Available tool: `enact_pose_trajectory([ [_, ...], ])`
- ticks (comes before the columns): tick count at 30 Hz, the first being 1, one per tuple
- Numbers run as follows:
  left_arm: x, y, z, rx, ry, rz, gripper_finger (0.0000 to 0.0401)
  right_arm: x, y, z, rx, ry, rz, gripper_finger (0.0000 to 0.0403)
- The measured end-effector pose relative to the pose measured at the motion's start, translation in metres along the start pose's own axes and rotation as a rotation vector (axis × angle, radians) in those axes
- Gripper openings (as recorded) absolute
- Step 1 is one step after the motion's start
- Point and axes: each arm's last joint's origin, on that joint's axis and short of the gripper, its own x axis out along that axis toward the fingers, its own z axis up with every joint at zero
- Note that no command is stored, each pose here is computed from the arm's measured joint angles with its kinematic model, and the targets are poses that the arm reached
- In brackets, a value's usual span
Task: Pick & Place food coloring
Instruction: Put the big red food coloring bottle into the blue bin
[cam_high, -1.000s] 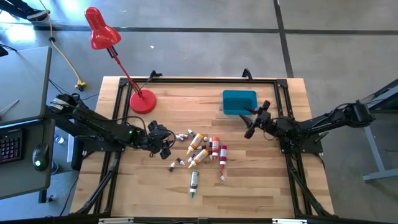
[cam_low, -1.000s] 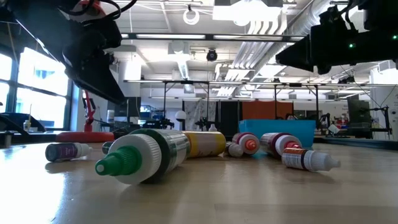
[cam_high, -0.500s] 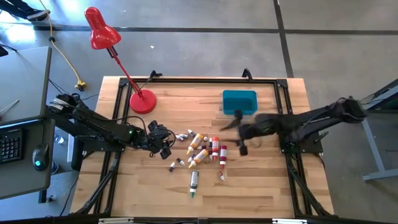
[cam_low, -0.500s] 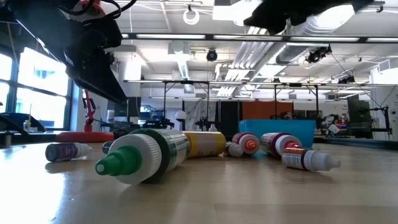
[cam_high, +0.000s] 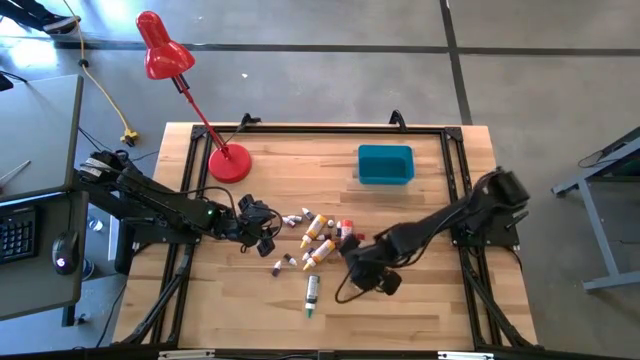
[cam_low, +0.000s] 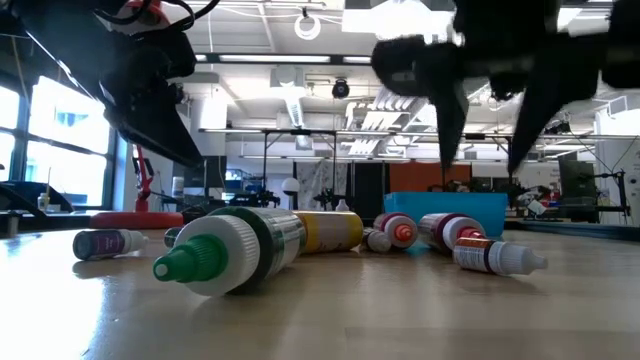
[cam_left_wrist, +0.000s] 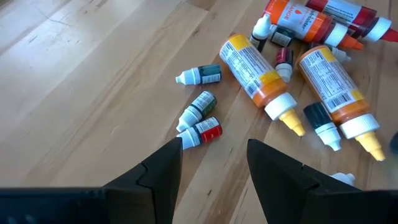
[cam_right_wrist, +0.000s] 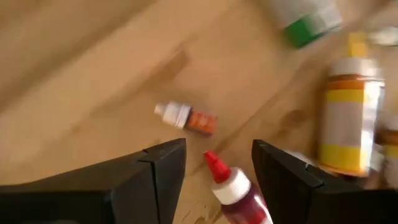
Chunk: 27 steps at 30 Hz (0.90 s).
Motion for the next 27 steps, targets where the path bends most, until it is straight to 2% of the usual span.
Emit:
enact_pose_trajectory([
  [4,0.0,0.0,0.0,-0.001,0.0,0.0,0.0179,0.017,-0.002,-0.004,-0.11,0.109,-0.021,0.0174],
  [7,0.0,0.0,0.0,-0.001,0.0,-0.001,0.0179,0.021,-0.005,-0.01,-0.136,0.154,-0.014,0.0172],
  [14,0.0,0.0,0.0,-0.001,0.002,-0.002,0.0179,0.03,-0.017,-0.023,-0.136,0.202,0.021,0.0171],
  [17,0.0,0.0,0.0,0.0,0.003,-0.003,0.0179,0.035,-0.021,-0.028,-0.184,0.225,0.035,0.0171],
  [22,0.0,0.0,0.0,0.001,0.006,-0.006,0.0179,0.045,-0.024,-0.038,-0.339,0.312,0.078,0.0171],
  [27,0.0,0.0,-0.001,0.003,0.018,-0.021,0.0179,0.046,-0.032,-0.045,-0.351,0.315,0.089,0.0171],
])
